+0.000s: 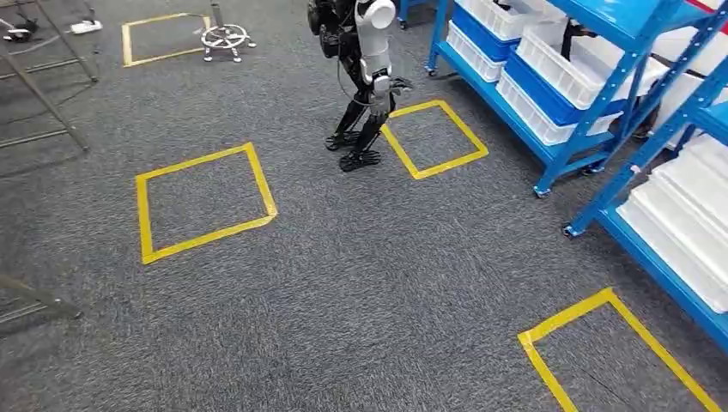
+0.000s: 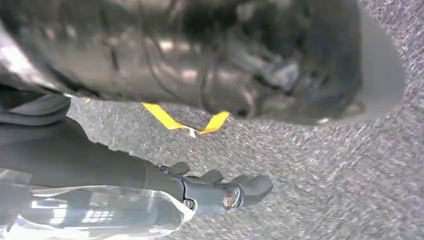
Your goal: Take the parts from the cabinet and place them on the table.
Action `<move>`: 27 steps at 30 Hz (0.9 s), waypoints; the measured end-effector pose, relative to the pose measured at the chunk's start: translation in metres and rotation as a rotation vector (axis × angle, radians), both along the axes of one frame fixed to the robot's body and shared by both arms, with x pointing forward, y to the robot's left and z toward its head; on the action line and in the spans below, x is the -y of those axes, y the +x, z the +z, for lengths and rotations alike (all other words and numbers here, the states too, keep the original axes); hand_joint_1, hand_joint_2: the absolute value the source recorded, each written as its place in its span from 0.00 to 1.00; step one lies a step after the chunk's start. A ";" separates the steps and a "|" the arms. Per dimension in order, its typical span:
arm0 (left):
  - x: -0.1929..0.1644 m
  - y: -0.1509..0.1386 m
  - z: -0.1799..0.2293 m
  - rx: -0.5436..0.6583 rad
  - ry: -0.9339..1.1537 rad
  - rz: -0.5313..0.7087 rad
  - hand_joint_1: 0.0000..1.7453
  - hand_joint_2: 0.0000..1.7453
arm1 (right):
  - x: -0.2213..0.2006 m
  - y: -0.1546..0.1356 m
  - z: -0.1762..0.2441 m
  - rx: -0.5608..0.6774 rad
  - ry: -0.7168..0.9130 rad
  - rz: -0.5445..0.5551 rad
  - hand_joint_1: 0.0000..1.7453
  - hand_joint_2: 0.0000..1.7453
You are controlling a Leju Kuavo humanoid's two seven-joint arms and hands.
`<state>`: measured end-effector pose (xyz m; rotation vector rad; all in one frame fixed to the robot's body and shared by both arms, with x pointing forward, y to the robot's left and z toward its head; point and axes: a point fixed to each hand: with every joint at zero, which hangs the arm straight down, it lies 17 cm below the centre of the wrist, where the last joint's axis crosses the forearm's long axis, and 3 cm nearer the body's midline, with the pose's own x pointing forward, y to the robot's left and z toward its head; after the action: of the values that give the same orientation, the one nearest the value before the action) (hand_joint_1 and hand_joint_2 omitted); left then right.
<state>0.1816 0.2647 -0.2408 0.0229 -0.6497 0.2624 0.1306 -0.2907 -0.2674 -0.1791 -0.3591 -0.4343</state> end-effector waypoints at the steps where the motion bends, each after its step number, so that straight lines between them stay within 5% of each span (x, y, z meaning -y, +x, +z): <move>1: 0.001 -0.003 -0.001 -0.005 -0.001 0.000 0.00 0.00 | 0.000 0.002 0.001 0.004 0.000 0.001 0.00 0.00; 27: 0.000 -0.004 -0.001 -0.008 -0.001 0.000 0.00 0.00 | 0.001 0.002 0.000 -0.008 0.006 0.006 0.00 0.00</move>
<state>0.1778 0.2646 -0.2422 0.0227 -0.6415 0.2623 0.1324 -0.2921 -0.2676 -0.1738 -0.3507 -0.4283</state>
